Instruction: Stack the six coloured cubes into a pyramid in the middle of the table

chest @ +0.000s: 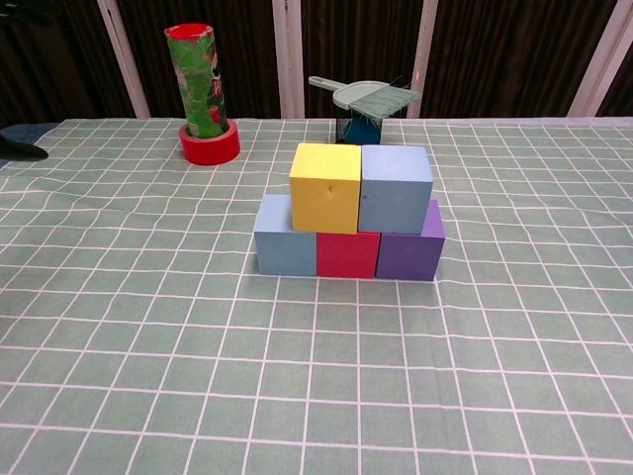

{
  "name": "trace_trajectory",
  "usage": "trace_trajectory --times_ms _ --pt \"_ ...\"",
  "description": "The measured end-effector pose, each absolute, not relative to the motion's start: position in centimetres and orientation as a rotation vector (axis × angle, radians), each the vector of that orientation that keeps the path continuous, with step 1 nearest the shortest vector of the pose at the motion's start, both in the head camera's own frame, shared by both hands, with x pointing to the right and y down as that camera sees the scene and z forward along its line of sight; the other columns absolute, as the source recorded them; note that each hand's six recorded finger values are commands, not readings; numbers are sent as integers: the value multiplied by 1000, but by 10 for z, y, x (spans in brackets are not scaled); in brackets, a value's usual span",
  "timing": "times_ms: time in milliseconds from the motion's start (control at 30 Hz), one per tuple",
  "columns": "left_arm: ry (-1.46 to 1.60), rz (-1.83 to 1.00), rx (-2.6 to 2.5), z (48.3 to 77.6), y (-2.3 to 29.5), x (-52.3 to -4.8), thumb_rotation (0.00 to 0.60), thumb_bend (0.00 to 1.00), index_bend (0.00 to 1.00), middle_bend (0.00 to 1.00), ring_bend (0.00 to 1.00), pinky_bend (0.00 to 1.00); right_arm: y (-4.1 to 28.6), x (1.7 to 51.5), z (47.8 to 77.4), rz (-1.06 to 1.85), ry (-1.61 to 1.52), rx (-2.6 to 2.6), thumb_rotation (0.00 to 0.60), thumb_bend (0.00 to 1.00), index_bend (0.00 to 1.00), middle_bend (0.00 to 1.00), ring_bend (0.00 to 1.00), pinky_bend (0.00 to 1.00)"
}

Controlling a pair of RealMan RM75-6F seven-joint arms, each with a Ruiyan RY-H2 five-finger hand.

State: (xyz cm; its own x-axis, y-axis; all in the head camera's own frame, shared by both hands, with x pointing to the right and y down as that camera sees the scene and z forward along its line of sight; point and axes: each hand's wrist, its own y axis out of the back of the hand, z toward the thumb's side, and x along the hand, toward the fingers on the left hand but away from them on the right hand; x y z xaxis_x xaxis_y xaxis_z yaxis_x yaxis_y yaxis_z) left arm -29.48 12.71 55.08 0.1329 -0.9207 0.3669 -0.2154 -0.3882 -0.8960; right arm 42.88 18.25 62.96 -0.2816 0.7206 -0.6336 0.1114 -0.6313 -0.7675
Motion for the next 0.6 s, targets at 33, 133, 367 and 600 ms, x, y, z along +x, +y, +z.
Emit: trace_trajectory --times_ms 33,133,367,600 --pt "1107 -1298 -1723 551 127 -295 600 166 0 53 0 0 182 433 632 1981 -1028 -1539 600 212 0 0 0 0" --pt "1110 -1302 -1730 552 127 -296 600 166 0 53 0 0 182 444 636 2031 -1028 -1509 600 212 0 0 0 0" --pt "1117 -1305 -1743 552 127 -296 600 167 0 54 0 0 184 465 649 2130 -1034 -1476 600 212 0 133 55 0" --pt "1120 -1307 -1746 552 126 -297 600 167 0 54 0 0 184 460 653 2127 -1059 -1523 600 211 0 146 59 0"
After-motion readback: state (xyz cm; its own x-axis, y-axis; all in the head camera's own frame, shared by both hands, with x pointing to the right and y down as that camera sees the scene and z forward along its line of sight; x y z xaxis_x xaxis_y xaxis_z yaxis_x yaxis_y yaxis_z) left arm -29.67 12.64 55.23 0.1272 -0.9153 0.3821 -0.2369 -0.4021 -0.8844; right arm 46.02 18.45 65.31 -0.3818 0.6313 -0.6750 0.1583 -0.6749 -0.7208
